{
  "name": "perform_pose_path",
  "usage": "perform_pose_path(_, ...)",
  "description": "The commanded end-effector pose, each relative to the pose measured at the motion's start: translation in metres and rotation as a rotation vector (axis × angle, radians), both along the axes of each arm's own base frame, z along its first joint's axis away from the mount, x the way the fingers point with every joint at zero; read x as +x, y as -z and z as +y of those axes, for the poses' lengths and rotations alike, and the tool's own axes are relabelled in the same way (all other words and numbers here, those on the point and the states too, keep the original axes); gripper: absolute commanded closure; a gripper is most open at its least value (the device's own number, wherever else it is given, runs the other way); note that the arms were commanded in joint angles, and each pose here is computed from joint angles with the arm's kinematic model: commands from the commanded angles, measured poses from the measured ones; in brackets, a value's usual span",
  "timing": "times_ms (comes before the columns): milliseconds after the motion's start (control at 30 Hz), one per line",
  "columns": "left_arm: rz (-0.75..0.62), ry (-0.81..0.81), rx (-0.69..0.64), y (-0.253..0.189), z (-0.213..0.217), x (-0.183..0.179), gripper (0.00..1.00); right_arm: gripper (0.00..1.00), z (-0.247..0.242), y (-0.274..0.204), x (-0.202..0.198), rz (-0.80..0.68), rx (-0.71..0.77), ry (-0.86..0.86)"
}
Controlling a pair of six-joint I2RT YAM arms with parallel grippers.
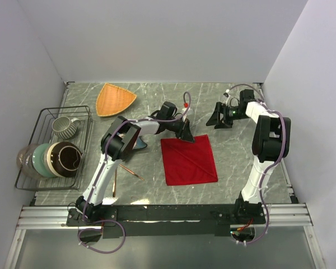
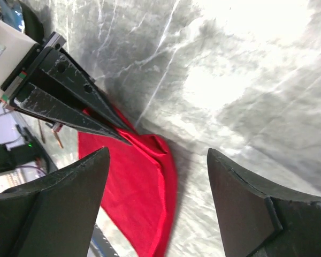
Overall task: Fold the napkin into a case and place the utensils inside
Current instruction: Pick up the upper triangle-folded napkin from the center of the board.
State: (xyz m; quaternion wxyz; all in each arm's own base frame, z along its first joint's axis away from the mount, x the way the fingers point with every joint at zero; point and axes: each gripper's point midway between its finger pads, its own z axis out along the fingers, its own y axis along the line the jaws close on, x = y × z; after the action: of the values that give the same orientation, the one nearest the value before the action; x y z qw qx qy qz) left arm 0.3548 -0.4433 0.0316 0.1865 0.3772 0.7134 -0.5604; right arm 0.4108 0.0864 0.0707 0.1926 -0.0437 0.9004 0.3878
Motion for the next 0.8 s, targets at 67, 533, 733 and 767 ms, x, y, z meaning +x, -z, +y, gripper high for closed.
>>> perform_pose_path(67,-0.143,0.034,-0.110,-0.050,-0.009,0.002,0.87,0.19,0.003,0.014,-0.007,-0.017,0.009,-0.116)
perform_pose_path(533,-0.152,0.070,-0.126,-0.050,-0.009,-0.005,0.90,0.26,0.022,0.026,-0.024,0.001,0.157,-0.244)
perform_pose_path(733,-0.148,0.079,-0.125,-0.047,-0.009,-0.007,0.90,0.30,0.029,0.023,-0.035,-0.005,0.194,-0.300)
perform_pose_path(767,-0.150,0.080,-0.128,-0.047,-0.009,-0.007,0.90,0.31,0.030,0.022,-0.038,-0.009,0.200,-0.314)
